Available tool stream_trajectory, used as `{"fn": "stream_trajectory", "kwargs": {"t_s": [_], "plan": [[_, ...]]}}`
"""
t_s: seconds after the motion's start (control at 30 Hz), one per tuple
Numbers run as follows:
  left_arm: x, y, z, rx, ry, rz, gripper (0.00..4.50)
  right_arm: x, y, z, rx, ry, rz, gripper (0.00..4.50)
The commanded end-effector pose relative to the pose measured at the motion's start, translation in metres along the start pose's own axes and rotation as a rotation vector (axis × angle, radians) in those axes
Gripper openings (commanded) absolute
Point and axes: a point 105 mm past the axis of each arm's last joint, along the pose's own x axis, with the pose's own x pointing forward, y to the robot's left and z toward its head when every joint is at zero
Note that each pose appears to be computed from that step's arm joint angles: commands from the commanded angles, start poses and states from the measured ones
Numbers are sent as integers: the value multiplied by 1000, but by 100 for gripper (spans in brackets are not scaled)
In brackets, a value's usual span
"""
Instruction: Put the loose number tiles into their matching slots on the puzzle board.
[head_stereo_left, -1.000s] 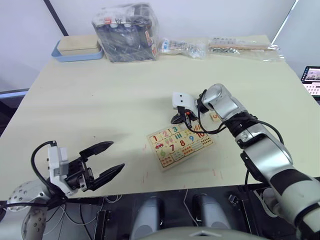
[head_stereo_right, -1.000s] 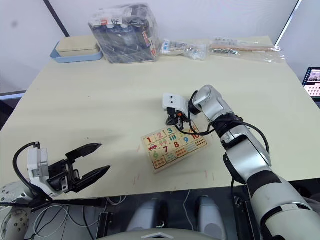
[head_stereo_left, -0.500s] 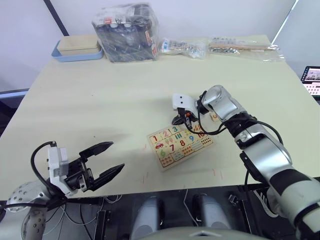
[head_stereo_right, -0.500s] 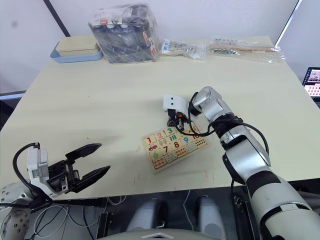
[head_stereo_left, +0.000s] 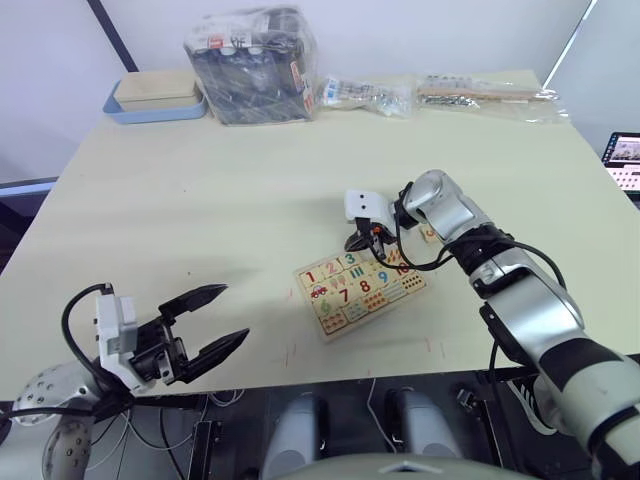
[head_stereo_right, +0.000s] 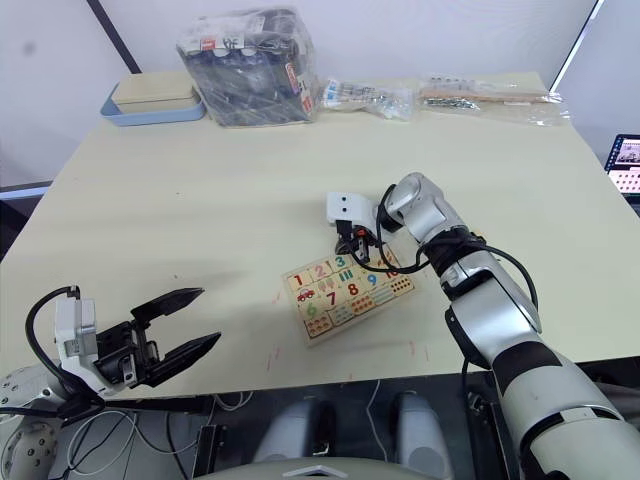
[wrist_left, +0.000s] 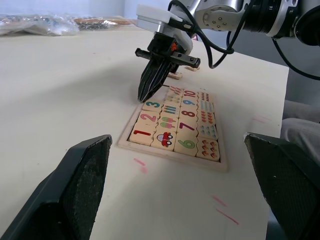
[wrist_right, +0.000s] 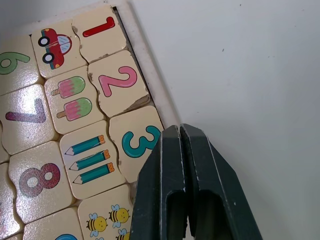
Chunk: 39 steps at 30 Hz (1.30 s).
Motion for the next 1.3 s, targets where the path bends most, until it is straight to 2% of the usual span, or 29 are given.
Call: {"fn": "stream_trajectory", "kwargs": {"t_s": [0.03,0.5,0.57,0.67,0.87,1.1,1.3], "plan": [[-1,-2,11,48,-24,1,450,-5,-1,9,-41,-12,1,4],[0,-3,11,46,-26,3,450,-7,-2,12,-43,-36,-5,4],[-1,-3,11,46,-26,3,450,-13,-4,20,-40,-91,-18,4],[-1,-2,11,47,-25,2,450,-27,-1,36,-27,-242,-16,4],[0,0,11,48,-24,0,450,-55,15,48,-36,-498,-55,4],[0,4,10,45,-20,-4,450,-87,54,36,-17,-644,-140,4],[1,7,9,41,-17,-14,450,-105,74,15,120,-657,-224,4]]}}
